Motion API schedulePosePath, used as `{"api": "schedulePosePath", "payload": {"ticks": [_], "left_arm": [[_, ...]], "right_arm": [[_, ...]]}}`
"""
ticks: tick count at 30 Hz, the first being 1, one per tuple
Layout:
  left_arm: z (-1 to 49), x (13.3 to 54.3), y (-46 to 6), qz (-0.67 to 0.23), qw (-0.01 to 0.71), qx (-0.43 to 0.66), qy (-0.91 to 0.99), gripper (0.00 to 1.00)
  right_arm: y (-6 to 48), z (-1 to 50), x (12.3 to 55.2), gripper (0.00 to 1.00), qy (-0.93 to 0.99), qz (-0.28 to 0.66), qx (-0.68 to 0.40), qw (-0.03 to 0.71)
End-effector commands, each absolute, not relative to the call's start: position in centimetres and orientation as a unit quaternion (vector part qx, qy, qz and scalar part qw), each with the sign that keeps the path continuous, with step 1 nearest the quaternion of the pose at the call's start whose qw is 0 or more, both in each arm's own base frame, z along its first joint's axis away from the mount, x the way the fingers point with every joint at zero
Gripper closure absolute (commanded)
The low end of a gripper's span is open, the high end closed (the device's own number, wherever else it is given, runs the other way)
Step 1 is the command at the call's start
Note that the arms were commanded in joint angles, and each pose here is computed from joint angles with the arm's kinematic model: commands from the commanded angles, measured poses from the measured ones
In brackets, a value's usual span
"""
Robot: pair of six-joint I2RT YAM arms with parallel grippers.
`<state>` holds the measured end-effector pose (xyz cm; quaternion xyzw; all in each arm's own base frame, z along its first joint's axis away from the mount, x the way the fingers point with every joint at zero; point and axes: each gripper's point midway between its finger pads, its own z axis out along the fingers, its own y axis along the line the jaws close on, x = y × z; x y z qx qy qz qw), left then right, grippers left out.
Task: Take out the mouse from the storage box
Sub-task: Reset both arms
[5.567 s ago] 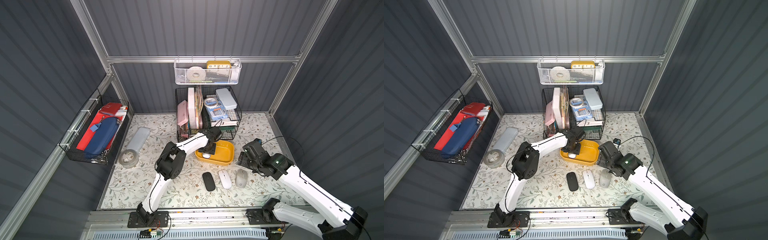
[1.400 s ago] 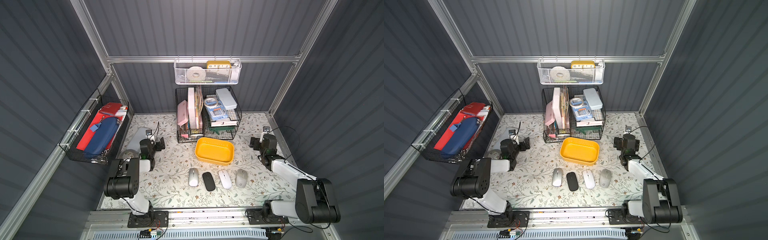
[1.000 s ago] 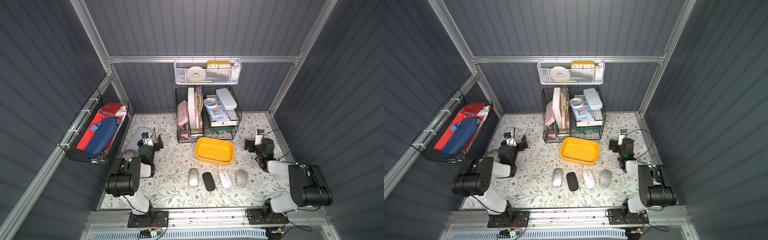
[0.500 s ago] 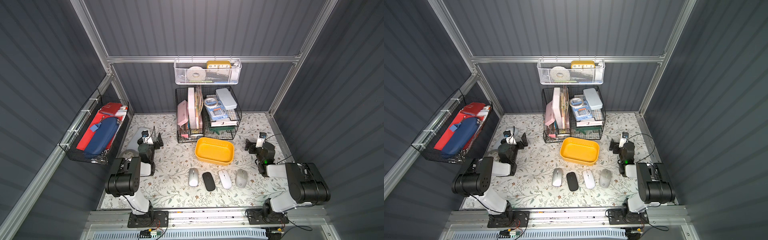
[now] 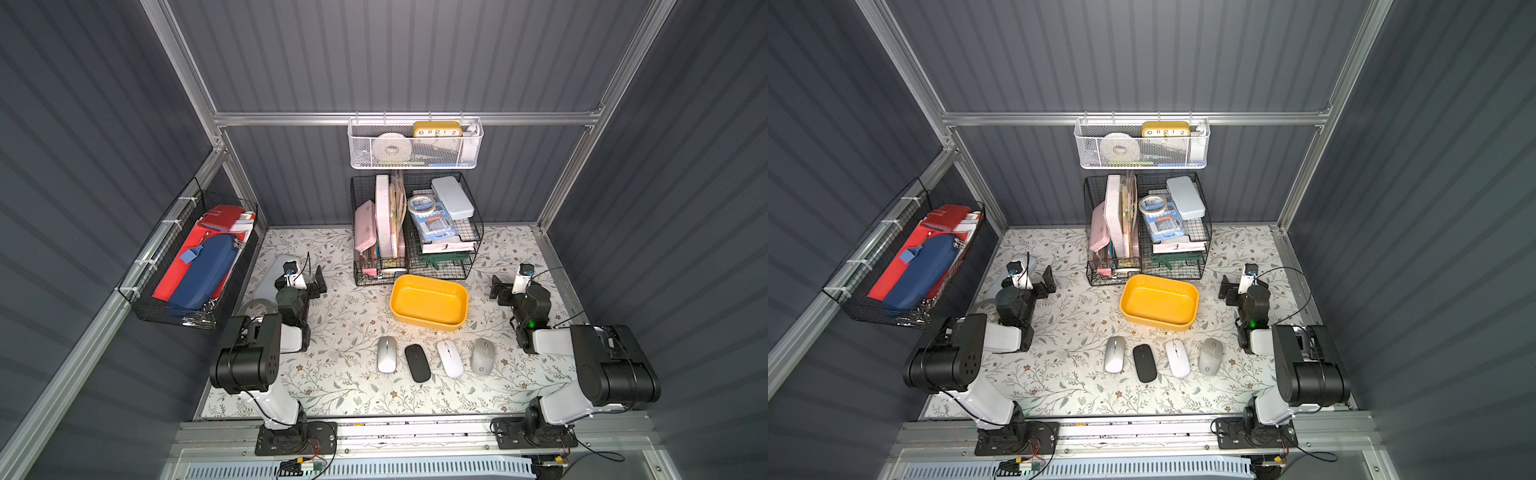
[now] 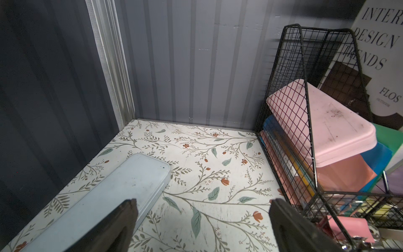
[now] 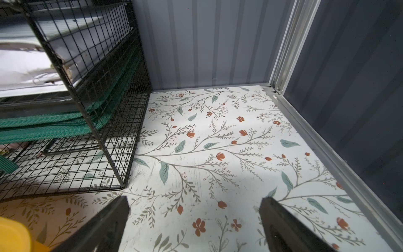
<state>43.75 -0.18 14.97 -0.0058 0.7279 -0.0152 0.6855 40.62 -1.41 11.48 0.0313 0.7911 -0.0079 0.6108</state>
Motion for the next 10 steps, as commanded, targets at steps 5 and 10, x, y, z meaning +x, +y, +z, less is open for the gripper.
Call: {"api": "schedulePosePath", "payload": {"ticks": [5,10], "left_arm": [[15.32,43.99,-0.26,-0.014,0.69,0.001,0.724,0.01],[15.22,44.16,-0.36,-0.016,0.687,0.004,0.726,0.01]], "right_arm": [[-1.63,11.45,40.65,0.01,0.788,-0.005,0.038,0.614],[-1.56,11.45,40.63,0.01,0.788,-0.003,0.036,0.615]]}}
